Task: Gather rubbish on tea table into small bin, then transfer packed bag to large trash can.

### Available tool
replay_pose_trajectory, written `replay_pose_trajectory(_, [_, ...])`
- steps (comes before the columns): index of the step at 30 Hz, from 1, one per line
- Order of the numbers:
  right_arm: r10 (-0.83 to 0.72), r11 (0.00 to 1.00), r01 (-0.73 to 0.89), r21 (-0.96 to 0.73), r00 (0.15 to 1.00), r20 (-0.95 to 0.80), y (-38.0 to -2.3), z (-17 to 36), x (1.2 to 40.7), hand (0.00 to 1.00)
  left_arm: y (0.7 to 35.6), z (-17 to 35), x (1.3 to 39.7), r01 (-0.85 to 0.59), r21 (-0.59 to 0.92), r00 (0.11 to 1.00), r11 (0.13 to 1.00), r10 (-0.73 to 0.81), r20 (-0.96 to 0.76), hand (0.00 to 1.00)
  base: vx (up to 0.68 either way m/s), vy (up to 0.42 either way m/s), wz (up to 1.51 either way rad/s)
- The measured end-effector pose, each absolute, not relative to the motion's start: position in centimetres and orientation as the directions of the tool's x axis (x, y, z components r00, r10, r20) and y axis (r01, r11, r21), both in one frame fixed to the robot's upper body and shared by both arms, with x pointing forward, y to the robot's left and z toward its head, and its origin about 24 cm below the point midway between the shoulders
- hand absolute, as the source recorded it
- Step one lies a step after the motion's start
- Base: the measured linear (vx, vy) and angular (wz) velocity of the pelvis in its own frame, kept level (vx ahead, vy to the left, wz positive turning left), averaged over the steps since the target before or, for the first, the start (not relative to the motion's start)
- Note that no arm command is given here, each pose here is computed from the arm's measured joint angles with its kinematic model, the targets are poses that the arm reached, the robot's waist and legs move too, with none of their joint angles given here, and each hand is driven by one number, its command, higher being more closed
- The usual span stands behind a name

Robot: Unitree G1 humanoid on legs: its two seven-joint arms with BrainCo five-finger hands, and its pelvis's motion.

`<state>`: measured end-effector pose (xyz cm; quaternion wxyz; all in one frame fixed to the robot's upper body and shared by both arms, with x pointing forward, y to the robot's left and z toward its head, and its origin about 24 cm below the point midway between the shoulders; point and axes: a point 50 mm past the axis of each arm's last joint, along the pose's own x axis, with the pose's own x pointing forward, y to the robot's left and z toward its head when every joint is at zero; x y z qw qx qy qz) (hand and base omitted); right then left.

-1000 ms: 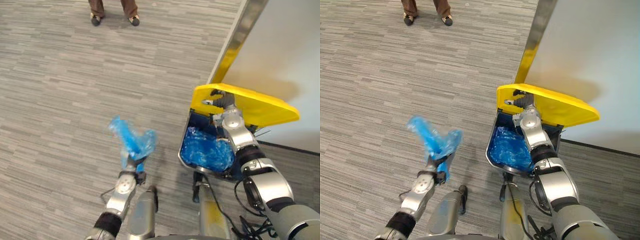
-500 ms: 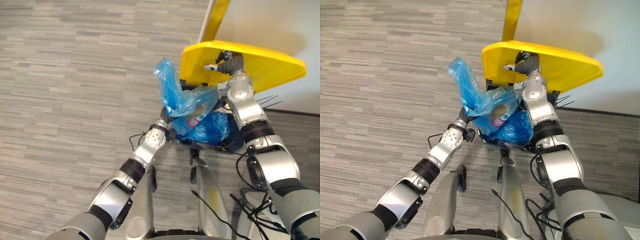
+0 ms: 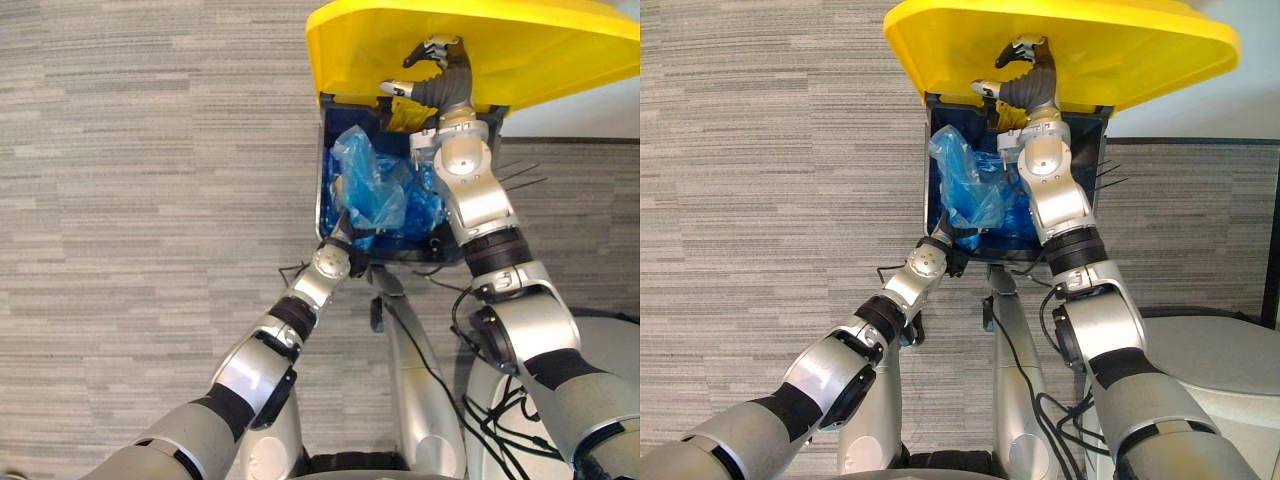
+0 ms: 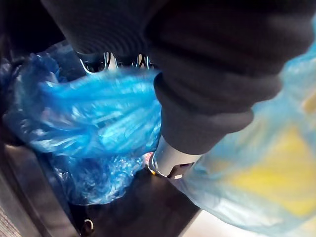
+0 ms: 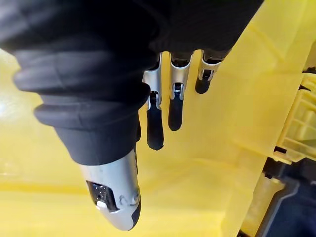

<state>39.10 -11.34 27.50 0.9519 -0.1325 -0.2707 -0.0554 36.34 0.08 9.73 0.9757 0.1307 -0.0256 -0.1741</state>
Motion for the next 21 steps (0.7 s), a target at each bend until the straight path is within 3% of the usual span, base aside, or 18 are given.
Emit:
replay_pose_trajectory(10, [0.019, 0.974, 0.106, -0.202, 0.846, 0.533, -9.3, 25.2, 37.5, 0.00, 0.8, 9.1, 35.7, 0.322, 0.243, 0.942, 0.915, -0.336, 0.018, 0.00, 0.03, -0.043, 0.10])
replay_pose_trajectory(13, [0.013, 0.976, 0.095, -0.197, 0.874, 0.485, -10.0, 21.9, 36.7, 0.00, 3.0, 9.0, 35.8, 0.259, 0.225, 0.960, 0.939, -0.276, 0.046, 0.00, 0.01, -0.069, 0.30])
replay_pose_trajectory(18, [-0.038, 0.980, 0.087, -0.178, 0.964, 0.263, -12.1, 11.9, 33.1, 0.00, 10.6, 3.7, 33.7, 0.102, 0.246, 0.994, 0.964, -0.089, -0.063, 0.00, 0.03, -0.014, 0.17])
replay_pose_trajectory(21, [-0.068, 0.971, 0.072, -0.226, 0.997, 0.025, -14.2, 4.2, 29.0, 0.00, 17.4, -1.8, 28.8, -0.031, 0.263, 0.972, 0.964, 0.091, -0.219, 0.00, -0.02, 0.048, -0.11])
